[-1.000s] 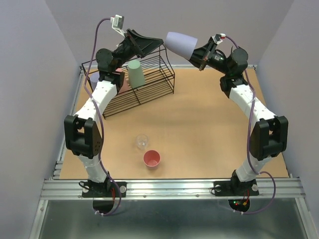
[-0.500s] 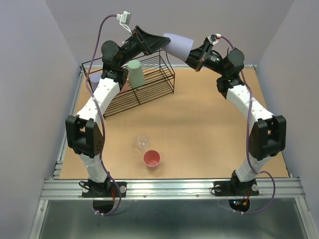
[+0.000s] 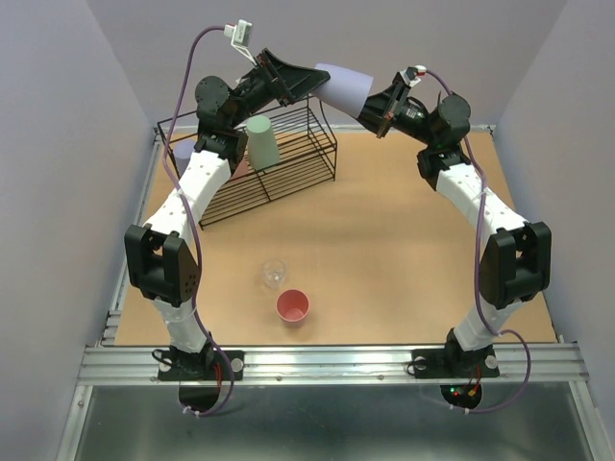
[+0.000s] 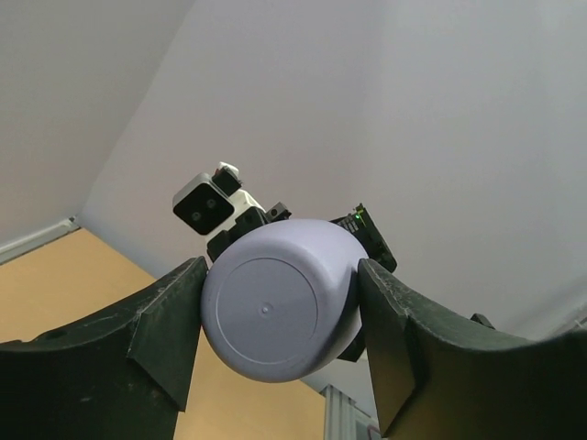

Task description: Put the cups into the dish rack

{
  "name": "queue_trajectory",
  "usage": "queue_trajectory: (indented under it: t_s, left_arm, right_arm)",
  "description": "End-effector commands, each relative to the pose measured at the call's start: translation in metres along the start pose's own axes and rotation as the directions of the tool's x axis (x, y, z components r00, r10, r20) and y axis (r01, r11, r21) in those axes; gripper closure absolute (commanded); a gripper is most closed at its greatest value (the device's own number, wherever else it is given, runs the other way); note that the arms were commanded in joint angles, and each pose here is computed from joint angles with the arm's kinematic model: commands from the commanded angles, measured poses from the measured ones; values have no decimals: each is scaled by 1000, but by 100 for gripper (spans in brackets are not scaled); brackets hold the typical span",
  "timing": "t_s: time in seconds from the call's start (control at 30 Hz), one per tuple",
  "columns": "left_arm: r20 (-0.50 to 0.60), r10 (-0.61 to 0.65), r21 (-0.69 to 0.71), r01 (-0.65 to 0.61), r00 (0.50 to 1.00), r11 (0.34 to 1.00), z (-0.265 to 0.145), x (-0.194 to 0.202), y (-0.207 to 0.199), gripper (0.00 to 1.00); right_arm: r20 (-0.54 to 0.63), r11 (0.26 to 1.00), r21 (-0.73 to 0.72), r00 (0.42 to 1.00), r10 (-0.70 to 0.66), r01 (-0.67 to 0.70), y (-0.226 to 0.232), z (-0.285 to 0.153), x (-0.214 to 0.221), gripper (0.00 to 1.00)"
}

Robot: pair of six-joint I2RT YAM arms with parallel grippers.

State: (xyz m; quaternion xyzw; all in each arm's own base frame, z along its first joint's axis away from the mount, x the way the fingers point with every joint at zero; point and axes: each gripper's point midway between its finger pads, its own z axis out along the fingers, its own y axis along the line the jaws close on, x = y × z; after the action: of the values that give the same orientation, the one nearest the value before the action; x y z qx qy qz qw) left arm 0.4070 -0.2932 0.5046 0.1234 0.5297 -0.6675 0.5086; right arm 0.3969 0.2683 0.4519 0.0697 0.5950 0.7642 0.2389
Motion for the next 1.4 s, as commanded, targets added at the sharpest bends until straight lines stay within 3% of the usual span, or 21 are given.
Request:
queue_trajectory:
  t_s: [0.0,0.1,0.2,0.6,0.7,0.73,0.77,0.87,0.9,0.93,1.0,1.03,1.13,1.27,1.3,1.33,1.37]
  left_arm:
    - [-16,83,134,-81,996,988,-1,-3,-52,35]
    - [-41,66,180,-58,997,982,0,2,-62,35]
    - [-79,74,225,-54,994,973,3,12,-73,24]
    - [-110,77,253,-47,991,966,-1,25,-84,20]
    - [-110,80,255,-49,991,966,-2,26,-85,35]
    - [-111,80,256,-49,991,965,-3,27,-85,57]
    - [-107,87,257,-57,990,965,-4,26,-86,71]
    - [-91,109,249,-83,990,965,-7,18,-84,100]
    - [-83,115,243,-92,990,966,-9,13,-85,100]
    - [-78,125,232,-104,989,967,-12,8,-82,100]
    - [-69,144,163,-131,987,978,-25,-8,-66,100]
    - [-80,134,115,-124,988,986,-31,-12,-53,100]
    - [-47,195,2,-195,980,981,-61,-45,-29,100]
    - [-35,226,-174,-229,973,958,-103,-78,10,100]
    - [-41,281,-218,-283,959,934,-115,-88,22,100]
    - [-51,256,-325,-259,965,909,-136,-97,47,100]
    - [-61,300,-360,-301,952,883,-140,-110,47,100]
  right_arm:
    - [-50,984,-138,992,-119,111,50,6,21,100]
    - [-48,983,-143,991,-122,114,49,9,20,99]
    - [-47,984,-143,992,-118,110,47,10,21,100]
    - [-46,985,-146,994,-102,94,44,12,20,100]
    - [-47,985,-146,994,-97,89,42,13,19,100]
    - [-48,985,-145,994,-97,89,41,13,19,100]
    - [-50,985,-145,994,-97,89,41,13,20,100]
    - [-55,987,-140,994,-93,85,39,12,21,99]
    - [-57,987,-137,994,-92,84,38,11,22,93]
    - [-58,990,-123,995,-80,72,31,10,23,75]
    - [-60,991,-117,995,-77,70,30,6,27,56]
    - [-62,993,-102,996,-64,57,22,4,28,40]
    - [-63,996,-83,997,-48,43,18,-3,31,31]
    - [-57,999,-38,998,-9,7,2,-15,32,29]
    - [-55,1000,-26,998,3,-5,-3,-17,33,29]
    - [-60,1000,-17,998,12,-13,-6,-18,34,29]
    - [-59,1000,-13,998,13,-14,-8,-19,34,29]
